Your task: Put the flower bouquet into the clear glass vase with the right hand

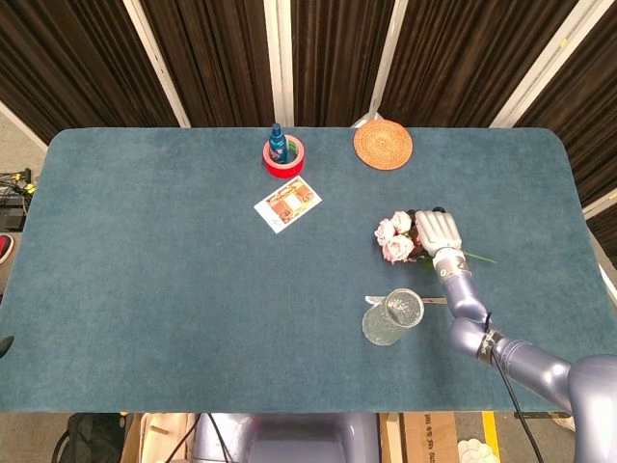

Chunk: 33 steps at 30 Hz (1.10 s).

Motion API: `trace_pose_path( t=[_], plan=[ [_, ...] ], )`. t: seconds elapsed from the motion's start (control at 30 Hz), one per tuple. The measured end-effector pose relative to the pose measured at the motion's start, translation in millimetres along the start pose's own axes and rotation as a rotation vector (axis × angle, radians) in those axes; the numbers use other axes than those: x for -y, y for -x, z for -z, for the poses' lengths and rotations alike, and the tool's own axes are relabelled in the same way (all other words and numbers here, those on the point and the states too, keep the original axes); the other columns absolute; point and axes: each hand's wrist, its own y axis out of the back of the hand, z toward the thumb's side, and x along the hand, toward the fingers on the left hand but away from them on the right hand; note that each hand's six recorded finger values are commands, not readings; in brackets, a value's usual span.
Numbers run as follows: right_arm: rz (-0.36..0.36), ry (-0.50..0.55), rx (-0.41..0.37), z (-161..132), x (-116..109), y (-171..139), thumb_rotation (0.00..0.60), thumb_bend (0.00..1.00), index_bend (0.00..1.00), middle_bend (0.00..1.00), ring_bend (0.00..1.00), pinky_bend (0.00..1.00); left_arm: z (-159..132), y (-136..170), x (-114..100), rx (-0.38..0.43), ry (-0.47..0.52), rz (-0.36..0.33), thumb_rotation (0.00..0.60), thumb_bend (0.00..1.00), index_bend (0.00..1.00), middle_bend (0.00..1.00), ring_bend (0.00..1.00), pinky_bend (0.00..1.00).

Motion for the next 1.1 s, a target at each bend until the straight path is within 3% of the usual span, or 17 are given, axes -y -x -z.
trace_pose_path(
  t=[0.27,0.37,0.57,0.67,0.9,1.1],
  plan=[
    [0.017,0.137,-0.036,-2,-16,-9,0.600,0.39,0.42,0.39,0.47,0.19,-1,-1,1,0.003,0.001,0.005,0.600,0.21,0.13,0.00,0.00,0.05],
    [0.031,0.222,-0.061,-3,-32,-16,0.600,0.38,0.43,0.39,0.47,0.19,-2,-1,2,0.007,0.002,0.009,0.600,0.21,0.12,0.00,0.00,0.05],
    [0.098,0.413,-0.122,-3,-86,-30,0.600,0.39,0.44,0.39,0.47,0.19,-4,0,3,0.015,0.002,0.013,0.600,0.21,0.13,0.00,0.00,0.05],
    [0.126,0.533,-0.155,-5,-110,-38,0.600,0.39,0.46,0.39,0.47,0.19,-5,-1,3,0.015,-0.001,0.011,0.600,0.21,0.13,0.00,0.00,0.05],
    [0.164,0.969,-0.273,-13,-163,-73,0.600,0.39,0.47,0.40,0.47,0.19,-9,0,6,0.033,0.001,0.017,0.600,0.21,0.13,0.00,0.00,0.05],
    [0.200,1.204,-0.387,-25,-201,-122,0.600,0.39,0.47,0.40,0.47,0.19,-8,0,3,0.033,0.019,0.006,0.600,0.21,0.13,0.00,0.00,0.05]
  ],
)
